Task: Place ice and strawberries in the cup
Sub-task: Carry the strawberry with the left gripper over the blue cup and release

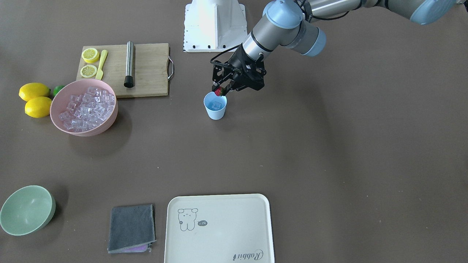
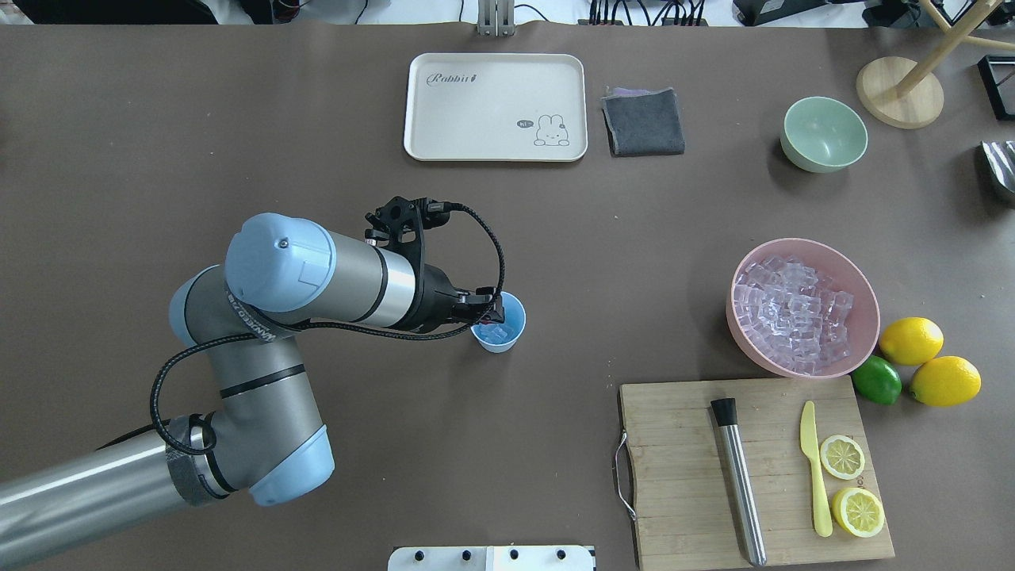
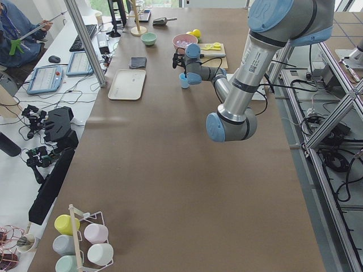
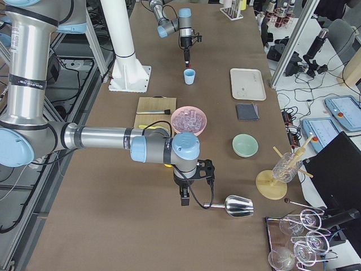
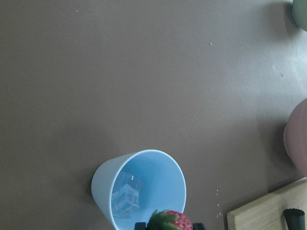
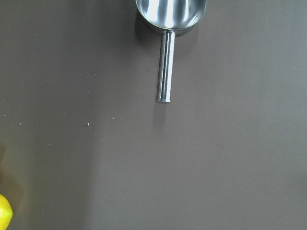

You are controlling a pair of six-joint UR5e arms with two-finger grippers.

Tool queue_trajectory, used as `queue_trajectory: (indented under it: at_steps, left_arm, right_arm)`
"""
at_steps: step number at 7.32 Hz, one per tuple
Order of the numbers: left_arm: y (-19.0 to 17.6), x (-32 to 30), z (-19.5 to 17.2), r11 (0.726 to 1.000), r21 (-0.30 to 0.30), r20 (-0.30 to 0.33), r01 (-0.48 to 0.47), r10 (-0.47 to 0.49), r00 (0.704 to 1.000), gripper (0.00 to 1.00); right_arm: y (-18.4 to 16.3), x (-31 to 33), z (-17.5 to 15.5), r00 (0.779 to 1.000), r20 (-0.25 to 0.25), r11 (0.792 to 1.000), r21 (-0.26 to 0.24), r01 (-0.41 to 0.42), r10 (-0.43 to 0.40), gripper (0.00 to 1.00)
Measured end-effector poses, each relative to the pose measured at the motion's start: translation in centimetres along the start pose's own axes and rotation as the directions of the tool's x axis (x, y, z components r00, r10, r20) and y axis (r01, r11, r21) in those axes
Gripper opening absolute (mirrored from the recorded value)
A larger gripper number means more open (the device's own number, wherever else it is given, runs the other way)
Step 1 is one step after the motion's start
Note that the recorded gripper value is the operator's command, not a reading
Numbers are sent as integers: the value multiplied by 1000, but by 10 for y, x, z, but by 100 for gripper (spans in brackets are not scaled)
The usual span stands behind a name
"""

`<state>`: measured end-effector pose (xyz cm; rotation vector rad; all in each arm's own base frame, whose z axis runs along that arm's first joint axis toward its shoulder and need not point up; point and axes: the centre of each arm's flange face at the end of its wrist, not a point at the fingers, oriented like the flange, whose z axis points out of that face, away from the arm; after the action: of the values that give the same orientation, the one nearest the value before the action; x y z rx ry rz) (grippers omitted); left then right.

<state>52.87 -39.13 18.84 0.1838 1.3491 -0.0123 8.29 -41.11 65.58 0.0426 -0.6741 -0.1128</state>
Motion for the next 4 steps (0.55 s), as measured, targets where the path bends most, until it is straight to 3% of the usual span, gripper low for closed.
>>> queue_trajectory:
  at_steps: [1, 2, 4]
  left_arm:
    - [-2, 1, 2, 1000, 4, 2, 1, -1, 1000, 70]
    - [-4, 1, 4, 1000, 8, 4, 0, 0, 1000, 97]
    - [-4, 2, 5, 1000, 12, 1, -6, 6, 1000, 97]
  right_arm:
    - [0, 0, 0, 1000, 0, 1000, 0, 0, 0, 100]
    - [0, 0, 0, 1000, 0, 1000, 0, 0, 0, 100]
    - [0, 0, 0, 1000, 0, 1000, 0, 0, 0, 100]
